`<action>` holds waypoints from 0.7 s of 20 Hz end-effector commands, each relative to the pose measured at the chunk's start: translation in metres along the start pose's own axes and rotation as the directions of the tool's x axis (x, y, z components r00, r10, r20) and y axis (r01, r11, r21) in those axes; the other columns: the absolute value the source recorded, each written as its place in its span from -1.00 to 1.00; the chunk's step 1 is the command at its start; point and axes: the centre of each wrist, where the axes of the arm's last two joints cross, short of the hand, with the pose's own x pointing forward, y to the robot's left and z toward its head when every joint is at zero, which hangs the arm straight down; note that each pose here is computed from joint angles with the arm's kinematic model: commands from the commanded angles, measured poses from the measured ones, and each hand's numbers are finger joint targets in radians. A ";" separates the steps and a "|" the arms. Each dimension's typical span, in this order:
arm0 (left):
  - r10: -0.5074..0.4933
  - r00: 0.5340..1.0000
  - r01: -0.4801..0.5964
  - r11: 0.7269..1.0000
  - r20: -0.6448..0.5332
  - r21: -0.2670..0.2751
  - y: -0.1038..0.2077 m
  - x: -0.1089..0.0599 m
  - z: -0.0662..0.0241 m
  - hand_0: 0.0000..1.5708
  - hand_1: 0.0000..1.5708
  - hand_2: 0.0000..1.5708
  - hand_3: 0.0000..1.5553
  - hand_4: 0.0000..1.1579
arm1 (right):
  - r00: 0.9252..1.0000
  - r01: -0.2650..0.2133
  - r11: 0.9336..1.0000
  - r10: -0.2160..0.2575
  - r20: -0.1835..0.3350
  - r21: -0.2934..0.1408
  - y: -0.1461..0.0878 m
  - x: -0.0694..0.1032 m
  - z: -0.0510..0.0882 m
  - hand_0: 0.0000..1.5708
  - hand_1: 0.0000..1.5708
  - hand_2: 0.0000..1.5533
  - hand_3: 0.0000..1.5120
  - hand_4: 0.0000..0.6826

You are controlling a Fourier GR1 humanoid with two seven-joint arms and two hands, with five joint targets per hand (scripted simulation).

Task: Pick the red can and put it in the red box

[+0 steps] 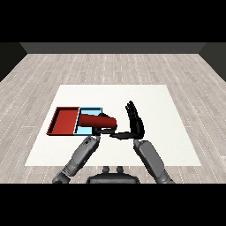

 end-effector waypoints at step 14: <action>-0.287 0.958 0.282 0.939 -0.006 0.198 0.137 0.041 -0.0511 1.00 1.00 1.00 0.92 0.92 | 0.996 -0.072 0.988 0.065 -0.058 -0.139 -0.106 0.020 0.068 -1.00 -1.00 -1.00 -1.00 -1.00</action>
